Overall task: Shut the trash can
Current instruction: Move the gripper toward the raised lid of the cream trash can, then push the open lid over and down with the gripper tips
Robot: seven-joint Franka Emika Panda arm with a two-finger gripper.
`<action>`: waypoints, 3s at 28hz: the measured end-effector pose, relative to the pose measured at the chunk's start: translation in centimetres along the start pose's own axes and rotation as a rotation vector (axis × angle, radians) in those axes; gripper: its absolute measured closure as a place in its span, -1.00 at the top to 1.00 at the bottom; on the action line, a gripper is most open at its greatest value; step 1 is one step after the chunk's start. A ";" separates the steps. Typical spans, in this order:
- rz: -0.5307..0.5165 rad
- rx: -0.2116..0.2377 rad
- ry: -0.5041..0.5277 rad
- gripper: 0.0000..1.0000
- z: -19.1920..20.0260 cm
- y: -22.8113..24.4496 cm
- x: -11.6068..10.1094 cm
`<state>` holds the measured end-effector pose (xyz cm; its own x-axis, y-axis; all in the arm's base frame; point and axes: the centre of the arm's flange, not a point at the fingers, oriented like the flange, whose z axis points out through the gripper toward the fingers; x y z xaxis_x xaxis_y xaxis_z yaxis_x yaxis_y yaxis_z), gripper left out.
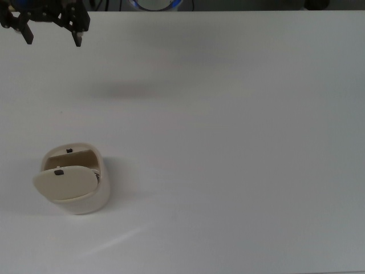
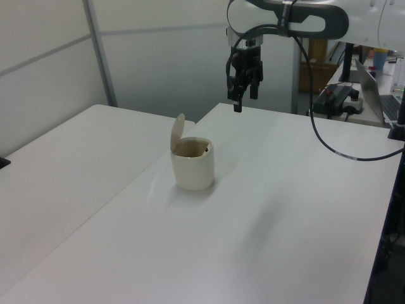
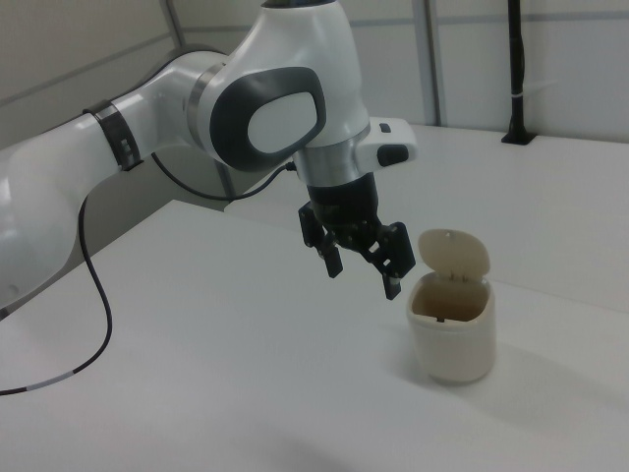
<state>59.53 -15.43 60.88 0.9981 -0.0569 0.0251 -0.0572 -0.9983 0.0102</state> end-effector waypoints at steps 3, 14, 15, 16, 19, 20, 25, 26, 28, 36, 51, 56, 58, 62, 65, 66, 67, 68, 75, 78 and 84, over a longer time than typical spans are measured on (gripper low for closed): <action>-0.001 0.000 -0.002 1.00 0.1 0.0 0.0; -0.033 -0.003 0.043 0.86 1.8 -1.1 2.0; -0.036 -0.002 0.056 0.85 2.0 -1.3 2.3; -0.038 -0.001 0.067 0.85 2.1 -1.4 2.6; -0.044 0.003 0.085 0.81 3.0 -1.8 3.5; -0.047 0.004 0.088 0.81 3.3 -2.0 3.7; -0.066 0.013 0.138 0.35 5.0 -3.4 5.6; -0.064 0.020 0.153 0.28 5.3 -3.8 6.0; -0.054 0.030 0.187 0.15 6.0 -4.2 6.9; 0.026 0.019 0.348 -0.44 7.2 -4.6 9.7; 0.090 -0.016 0.617 -0.98 7.0 -4.9 12.5; 0.087 -0.030 0.646 -0.96 7.2 -4.8 12.9; 0.084 -0.037 0.647 -0.96 7.7 -4.8 13.0; 0.073 -0.055 0.650 -0.96 8.9 -4.7 13.5; 0.066 -0.065 0.642 -0.96 10.0 -4.7 13.8; 0.065 -0.066 0.638 -0.96 10.3 -4.7 13.9; 0.064 -0.067 0.635 -0.96 10.6 -4.7 13.9; 0.063 -0.068 0.632 -0.96 10.8 -4.7 14.0; 0.063 -0.068 0.613 -0.96 10.9 -4.8 13.9; 0.057 -0.068 0.548 -0.97 11.5 -4.8 13.6; 0.028 -0.070 0.448 -0.97 12.6 -4.7 13.1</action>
<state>73.15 -11.67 48.61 0.8878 -0.0576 0.4565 -0.1007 -0.9924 0.0706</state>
